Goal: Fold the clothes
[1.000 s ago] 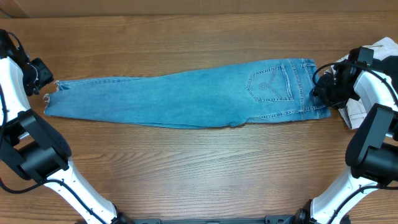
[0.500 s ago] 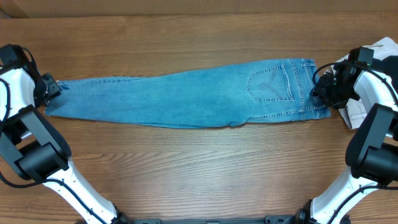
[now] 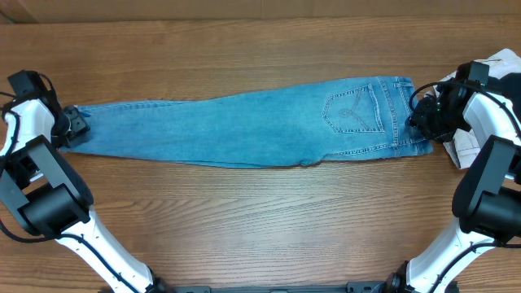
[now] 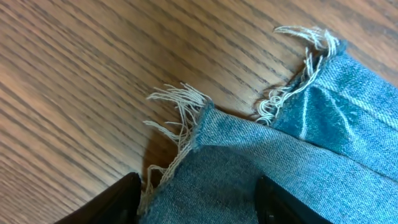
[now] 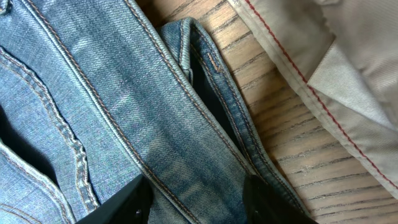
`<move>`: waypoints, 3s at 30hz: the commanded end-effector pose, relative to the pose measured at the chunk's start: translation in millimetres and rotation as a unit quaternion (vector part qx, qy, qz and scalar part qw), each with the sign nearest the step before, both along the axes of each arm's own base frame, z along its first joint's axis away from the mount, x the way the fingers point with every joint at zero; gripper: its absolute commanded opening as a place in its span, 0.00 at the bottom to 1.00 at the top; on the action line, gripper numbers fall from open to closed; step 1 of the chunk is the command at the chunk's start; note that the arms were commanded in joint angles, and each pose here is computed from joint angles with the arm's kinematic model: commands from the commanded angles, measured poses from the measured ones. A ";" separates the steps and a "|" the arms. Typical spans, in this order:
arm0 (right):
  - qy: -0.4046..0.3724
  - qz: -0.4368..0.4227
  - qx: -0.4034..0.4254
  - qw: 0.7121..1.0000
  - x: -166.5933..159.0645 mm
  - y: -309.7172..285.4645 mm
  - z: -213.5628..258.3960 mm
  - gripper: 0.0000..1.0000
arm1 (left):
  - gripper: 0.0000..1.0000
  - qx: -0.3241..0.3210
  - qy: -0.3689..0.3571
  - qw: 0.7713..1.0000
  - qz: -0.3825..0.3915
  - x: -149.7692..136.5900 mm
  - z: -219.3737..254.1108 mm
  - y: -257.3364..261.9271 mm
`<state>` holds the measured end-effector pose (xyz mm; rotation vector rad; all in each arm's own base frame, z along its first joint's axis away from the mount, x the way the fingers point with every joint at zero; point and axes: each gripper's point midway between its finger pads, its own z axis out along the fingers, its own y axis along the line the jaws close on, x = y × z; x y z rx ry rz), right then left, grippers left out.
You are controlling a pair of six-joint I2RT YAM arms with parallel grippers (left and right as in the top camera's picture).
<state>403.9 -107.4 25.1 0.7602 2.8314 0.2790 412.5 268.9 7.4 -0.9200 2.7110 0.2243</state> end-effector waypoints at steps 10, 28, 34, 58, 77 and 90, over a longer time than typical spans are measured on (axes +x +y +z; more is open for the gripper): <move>0.020 0.003 0.002 1.000 -7.5 2.3 -11.3 0.51 | 0.04 -0.037 -0.023 0.998 -0.043 8.5 17.8 -14.0; 0.071 0.003 0.019 0.997 -19.9 6.4 -51.4 0.51 | 0.05 -0.033 -0.094 0.994 -0.034 45.6 75.1 -5.1; 0.071 0.003 0.019 0.997 -20.1 6.4 -51.4 0.51 | 0.04 -0.030 -0.098 0.995 0.007 41.6 75.9 5.8; 0.072 0.002 0.016 0.997 -20.2 5.1 -52.0 0.51 | 0.04 -0.098 -0.171 0.976 0.096 37.5 84.7 32.6; 0.074 0.003 0.017 0.997 -21.2 5.8 -52.0 0.51 | 1.00 -0.017 -0.031 0.993 0.110 -18.3 65.5 46.6; 0.074 0.003 0.017 0.997 -21.2 5.7 -52.0 0.51 | 1.00 -0.088 -0.023 0.995 0.030 -17.5 44.0 10.5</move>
